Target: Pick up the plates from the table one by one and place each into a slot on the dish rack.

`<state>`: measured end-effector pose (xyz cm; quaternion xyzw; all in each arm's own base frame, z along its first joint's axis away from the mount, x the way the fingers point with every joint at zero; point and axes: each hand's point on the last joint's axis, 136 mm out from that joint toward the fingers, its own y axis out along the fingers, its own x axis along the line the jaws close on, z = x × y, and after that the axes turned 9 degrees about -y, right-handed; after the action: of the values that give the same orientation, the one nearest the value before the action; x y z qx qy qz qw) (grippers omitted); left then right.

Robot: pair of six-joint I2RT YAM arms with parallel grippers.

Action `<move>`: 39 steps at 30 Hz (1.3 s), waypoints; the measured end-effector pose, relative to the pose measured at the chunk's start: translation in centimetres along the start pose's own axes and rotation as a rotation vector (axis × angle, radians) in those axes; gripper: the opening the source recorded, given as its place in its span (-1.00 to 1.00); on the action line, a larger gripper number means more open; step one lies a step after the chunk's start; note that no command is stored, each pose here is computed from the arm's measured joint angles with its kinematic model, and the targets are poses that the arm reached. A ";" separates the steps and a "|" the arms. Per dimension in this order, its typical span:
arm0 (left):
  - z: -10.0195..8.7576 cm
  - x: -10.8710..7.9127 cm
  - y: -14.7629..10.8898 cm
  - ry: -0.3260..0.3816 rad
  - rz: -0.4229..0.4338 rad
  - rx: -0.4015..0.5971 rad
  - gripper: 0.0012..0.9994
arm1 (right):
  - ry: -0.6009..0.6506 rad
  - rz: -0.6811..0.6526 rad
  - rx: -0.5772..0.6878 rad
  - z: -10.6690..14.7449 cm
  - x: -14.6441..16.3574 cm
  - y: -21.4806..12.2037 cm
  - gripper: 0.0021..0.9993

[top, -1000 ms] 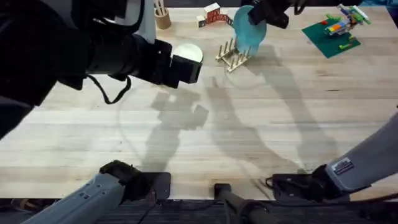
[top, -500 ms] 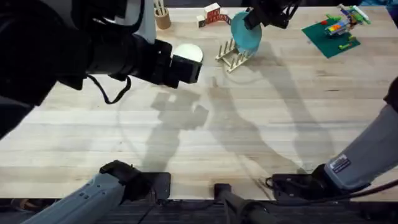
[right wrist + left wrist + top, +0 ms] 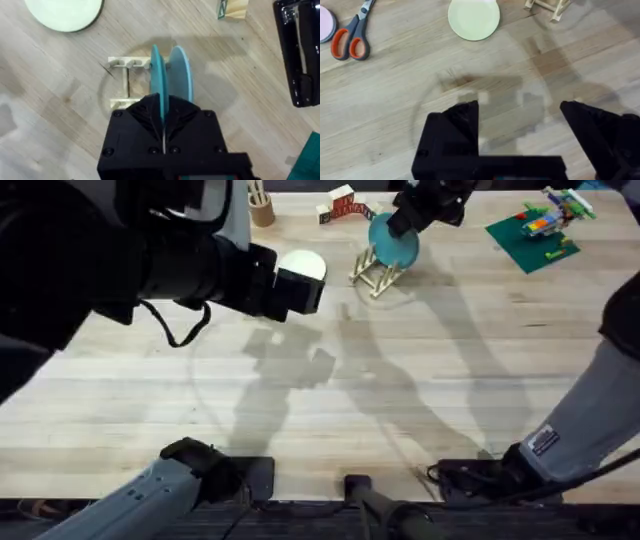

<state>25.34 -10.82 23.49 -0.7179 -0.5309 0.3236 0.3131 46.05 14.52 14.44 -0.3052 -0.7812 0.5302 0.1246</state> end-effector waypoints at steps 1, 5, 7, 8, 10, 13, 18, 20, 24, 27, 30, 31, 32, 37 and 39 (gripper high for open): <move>0.0 0.0 0.0 0.000 0.000 0.000 0.99 | 0.000 0.000 0.000 0.0 0.0 0.0 -0.95; 0.0 0.0 0.0 0.000 0.000 0.000 0.99 | 0.000 0.000 0.000 0.0 0.0 0.0 -0.95; 0.0 0.0 0.0 0.000 0.000 0.000 0.99 | 0.000 0.000 0.000 0.0 0.0 0.0 -0.92; 0.0 0.0 0.0 0.000 0.000 0.000 0.99 | 0.000 0.000 0.000 0.0 0.0 0.0 -0.89; 0.0 0.0 0.0 0.000 0.000 0.000 0.99 | 0.001 0.000 0.000 0.0 0.0 0.0 -0.82; 0.0 0.0 0.0 0.000 0.000 0.000 0.99 | 0.000 -0.001 0.000 0.0 0.0 0.0 -0.75; 0.0 0.0 0.0 0.000 0.000 0.000 0.99 | 0.003 -0.001 0.001 0.0 0.0 0.0 -0.67; 0.0 0.0 0.0 0.000 0.000 0.000 0.99 | 0.009 -0.003 0.003 0.1 0.1 0.0 -0.67; 0.0 0.0 0.0 0.000 0.000 0.000 0.99 | 0.023 -0.010 0.012 0.2 0.3 -0.3 -0.67; 0.0 0.0 0.0 0.000 0.000 0.000 0.99 | 0.038 0.004 -0.006 -0.1 0.4 -1.7 -0.63; 0.0 0.0 0.0 0.000 0.000 0.000 0.99 | 0.051 0.039 -0.055 -1.1 0.2 -4.5 -0.50; 0.0 0.0 0.0 0.000 0.000 0.000 0.99 | 0.055 0.054 -0.076 -1.4 0.2 -5.8 -0.48; 0.0 0.0 0.0 0.000 0.000 0.000 0.99 | 0.060 0.066 -0.096 -1.7 0.3 -7.2 -0.45; 0.0 0.0 0.0 0.000 0.000 0.000 0.99 | 0.085 0.110 -0.164 -1.9 1.4 -13.3 0.31; 0.0 0.0 0.0 0.000 0.000 0.000 0.99 | 0.100 0.113 -0.172 -1.4 2.1 -15.1 0.88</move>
<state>25.34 -10.82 23.49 -0.7180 -0.5308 0.3235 0.3131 39.89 13.05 28.43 -0.3844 -0.7982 0.4514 0.1065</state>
